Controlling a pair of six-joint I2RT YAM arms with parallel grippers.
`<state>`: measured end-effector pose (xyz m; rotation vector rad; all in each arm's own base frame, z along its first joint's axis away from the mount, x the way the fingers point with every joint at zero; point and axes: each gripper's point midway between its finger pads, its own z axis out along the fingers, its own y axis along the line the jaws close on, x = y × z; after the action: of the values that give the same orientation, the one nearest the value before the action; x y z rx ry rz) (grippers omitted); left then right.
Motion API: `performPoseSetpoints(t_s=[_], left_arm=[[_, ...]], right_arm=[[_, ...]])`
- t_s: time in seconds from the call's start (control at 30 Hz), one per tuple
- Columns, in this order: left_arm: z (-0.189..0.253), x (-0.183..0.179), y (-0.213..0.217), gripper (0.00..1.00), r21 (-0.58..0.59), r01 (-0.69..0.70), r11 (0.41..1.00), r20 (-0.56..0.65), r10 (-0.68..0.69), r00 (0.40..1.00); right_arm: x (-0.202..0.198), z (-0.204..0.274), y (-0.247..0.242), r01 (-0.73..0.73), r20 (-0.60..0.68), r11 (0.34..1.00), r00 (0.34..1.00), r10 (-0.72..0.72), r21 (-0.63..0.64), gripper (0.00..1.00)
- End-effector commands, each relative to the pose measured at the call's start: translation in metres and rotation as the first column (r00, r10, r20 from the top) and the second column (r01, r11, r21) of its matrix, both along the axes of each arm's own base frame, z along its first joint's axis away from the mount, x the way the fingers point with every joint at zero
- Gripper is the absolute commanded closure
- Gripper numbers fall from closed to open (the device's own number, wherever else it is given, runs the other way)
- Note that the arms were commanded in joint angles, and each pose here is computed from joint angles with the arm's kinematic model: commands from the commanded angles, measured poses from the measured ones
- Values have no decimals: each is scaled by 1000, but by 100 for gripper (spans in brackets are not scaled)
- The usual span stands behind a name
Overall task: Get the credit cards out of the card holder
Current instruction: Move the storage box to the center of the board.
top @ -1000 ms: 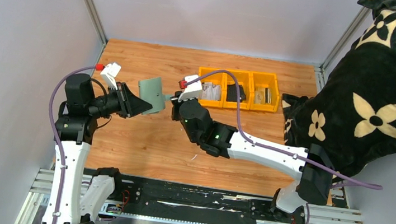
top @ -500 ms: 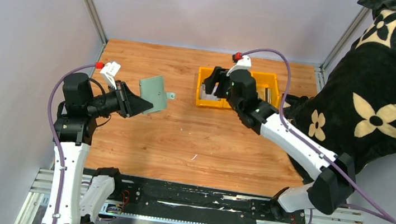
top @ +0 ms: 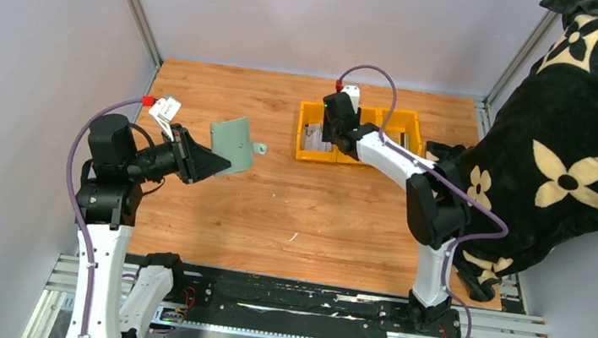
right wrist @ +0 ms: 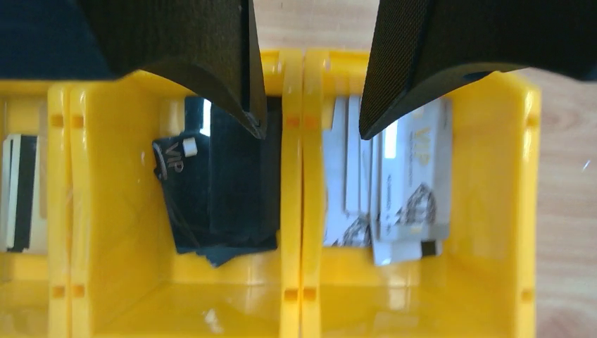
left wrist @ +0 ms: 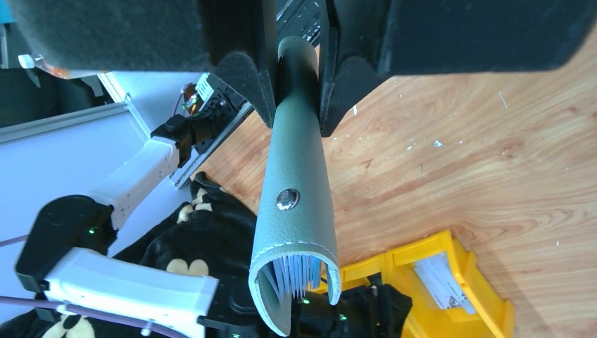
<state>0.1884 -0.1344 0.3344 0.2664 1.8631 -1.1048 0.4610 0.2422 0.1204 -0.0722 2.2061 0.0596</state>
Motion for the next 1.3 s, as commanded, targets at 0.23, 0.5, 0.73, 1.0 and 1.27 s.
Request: performPoseSetpoints(t_s=[0.23, 0.5, 0.73, 1.0, 1.27], left_arm=[[22, -18, -4, 100, 28, 38, 999, 85, -40, 996], [22, -17, -3, 100, 31, 35, 999, 86, -38, 996], [21, -28, -8, 100, 11, 82, 997, 80, -82, 993], [24, -41, -13, 100, 9, 118, 993, 114, -118, 986], [24, -45, -14, 100, 4, 121, 993, 113, -121, 986]], right_arm=[[39, -24, -18, 146, 18, 985, 989, -145, -96, 80], [8, -26, 0, 149, 8, 989, 989, -149, -21, 93], [-50, -19, 50, 110, -4, 993, 994, -110, 30, 100], [-96, -30, 86, 126, -13, 989, 992, -125, 72, 100], [-106, -10, 88, 204, 55, 975, 976, -210, 87, 100]])
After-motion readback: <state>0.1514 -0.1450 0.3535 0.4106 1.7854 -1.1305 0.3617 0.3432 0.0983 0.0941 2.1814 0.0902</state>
